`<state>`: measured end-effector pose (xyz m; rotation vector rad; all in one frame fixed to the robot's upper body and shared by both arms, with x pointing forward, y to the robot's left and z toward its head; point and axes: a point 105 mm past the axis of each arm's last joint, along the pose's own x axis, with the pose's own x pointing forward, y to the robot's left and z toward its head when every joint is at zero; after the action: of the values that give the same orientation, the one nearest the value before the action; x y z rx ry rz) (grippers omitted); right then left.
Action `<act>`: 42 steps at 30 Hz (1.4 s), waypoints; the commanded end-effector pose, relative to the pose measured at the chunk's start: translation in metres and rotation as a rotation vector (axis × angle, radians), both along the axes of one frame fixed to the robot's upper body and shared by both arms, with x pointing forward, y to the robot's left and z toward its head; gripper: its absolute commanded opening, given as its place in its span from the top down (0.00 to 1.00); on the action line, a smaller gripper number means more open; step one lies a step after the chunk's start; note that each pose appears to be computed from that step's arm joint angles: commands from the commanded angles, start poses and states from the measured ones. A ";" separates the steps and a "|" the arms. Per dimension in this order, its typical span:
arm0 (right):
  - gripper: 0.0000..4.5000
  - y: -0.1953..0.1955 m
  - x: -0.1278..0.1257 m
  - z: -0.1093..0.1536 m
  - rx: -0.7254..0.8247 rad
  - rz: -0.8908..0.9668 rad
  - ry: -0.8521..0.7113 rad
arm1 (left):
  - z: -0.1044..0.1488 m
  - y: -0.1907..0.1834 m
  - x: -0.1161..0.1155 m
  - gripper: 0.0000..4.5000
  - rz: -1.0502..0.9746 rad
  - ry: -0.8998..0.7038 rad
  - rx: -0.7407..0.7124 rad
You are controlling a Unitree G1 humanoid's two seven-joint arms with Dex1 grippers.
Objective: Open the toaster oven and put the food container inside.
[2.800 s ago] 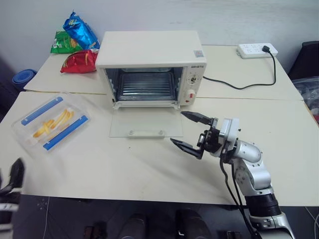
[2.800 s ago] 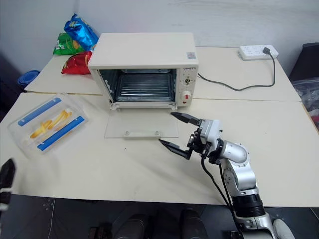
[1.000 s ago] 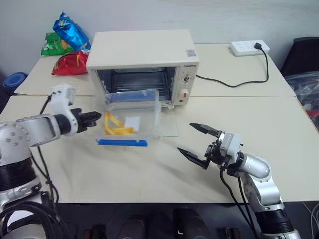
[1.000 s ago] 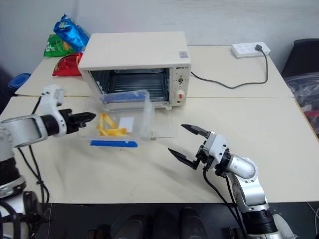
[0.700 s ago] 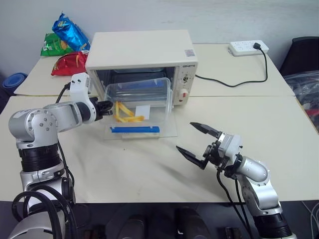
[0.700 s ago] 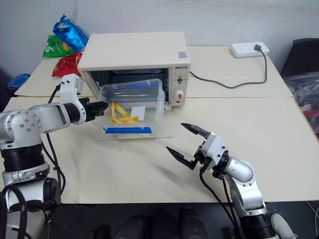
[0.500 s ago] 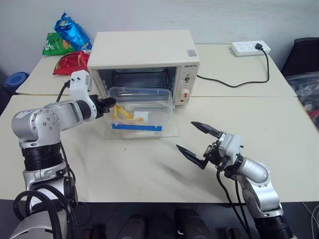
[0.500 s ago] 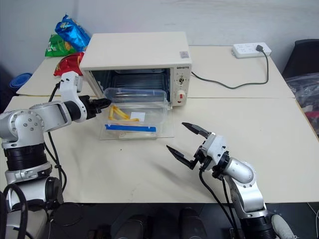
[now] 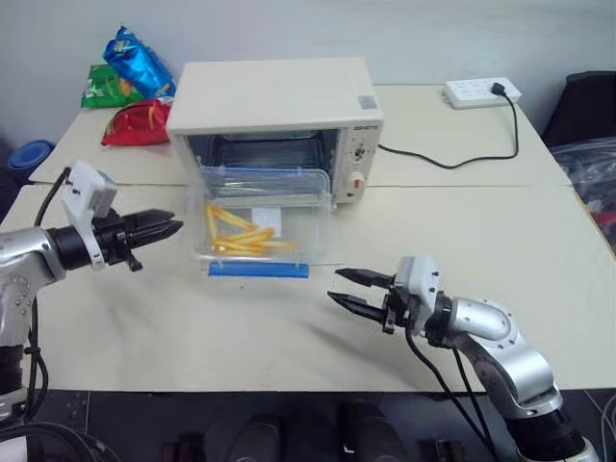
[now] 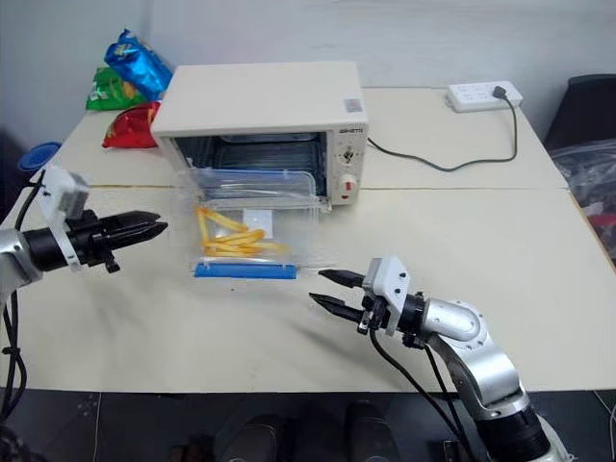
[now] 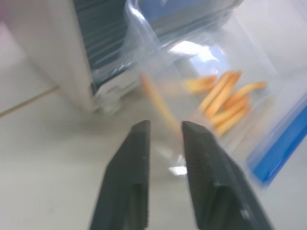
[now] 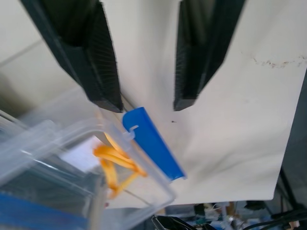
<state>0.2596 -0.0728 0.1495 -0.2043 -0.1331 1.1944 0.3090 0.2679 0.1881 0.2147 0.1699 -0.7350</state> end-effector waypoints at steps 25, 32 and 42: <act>1.00 0.046 0.095 0.025 -0.055 -0.126 -0.099 | -0.015 -0.071 0.052 1.00 -0.004 -0.147 -0.178; 1.00 0.061 0.137 0.040 -0.062 -0.240 -0.194 | -0.001 -0.073 0.092 1.00 0.189 -0.248 -0.275; 1.00 0.073 0.135 0.050 0.011 -0.246 -0.181 | -0.018 -0.068 0.073 1.00 0.077 -0.260 -0.186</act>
<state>0.4006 0.0015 0.1805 -0.3387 -0.1964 0.9190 0.3897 0.1936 0.1579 0.0966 -0.0874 -0.6133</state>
